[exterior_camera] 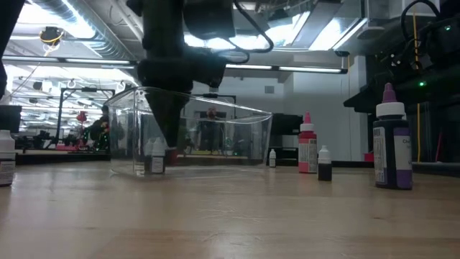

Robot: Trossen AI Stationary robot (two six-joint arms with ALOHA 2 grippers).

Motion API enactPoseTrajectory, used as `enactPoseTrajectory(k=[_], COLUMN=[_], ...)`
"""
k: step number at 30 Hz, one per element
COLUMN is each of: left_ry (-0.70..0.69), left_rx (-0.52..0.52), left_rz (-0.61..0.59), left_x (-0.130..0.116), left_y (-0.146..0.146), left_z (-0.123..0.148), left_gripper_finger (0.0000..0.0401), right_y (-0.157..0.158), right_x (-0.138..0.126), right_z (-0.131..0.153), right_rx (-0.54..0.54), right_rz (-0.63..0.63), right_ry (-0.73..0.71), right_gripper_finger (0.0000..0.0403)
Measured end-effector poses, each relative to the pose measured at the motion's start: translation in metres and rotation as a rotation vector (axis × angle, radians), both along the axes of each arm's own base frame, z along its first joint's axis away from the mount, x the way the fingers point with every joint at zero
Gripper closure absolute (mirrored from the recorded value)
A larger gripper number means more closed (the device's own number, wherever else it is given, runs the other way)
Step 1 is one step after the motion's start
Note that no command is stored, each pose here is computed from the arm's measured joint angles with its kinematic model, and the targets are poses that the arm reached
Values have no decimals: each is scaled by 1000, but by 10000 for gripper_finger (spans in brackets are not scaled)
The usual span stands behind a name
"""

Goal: Pick & Place food coloring
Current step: Put the small red food coloring bottle into the transparent bin

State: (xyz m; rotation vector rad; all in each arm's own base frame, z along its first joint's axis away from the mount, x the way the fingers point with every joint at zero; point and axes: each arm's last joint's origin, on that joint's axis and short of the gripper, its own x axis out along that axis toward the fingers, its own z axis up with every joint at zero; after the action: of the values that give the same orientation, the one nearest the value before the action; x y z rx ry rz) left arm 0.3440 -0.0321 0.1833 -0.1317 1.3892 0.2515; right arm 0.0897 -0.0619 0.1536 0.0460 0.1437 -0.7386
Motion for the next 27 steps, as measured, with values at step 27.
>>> enactPoseTrajectory(k=[27], left_ry=[1], left_rx=[-18], left_rz=[2], left_x=[2], left_y=[7], left_z=[4], left_gripper_finger=[277], right_y=[0], right_x=[0], right_z=[0], right_rx=[0], right_rz=[0], right_ry=[0], right_gripper_finger=[8])
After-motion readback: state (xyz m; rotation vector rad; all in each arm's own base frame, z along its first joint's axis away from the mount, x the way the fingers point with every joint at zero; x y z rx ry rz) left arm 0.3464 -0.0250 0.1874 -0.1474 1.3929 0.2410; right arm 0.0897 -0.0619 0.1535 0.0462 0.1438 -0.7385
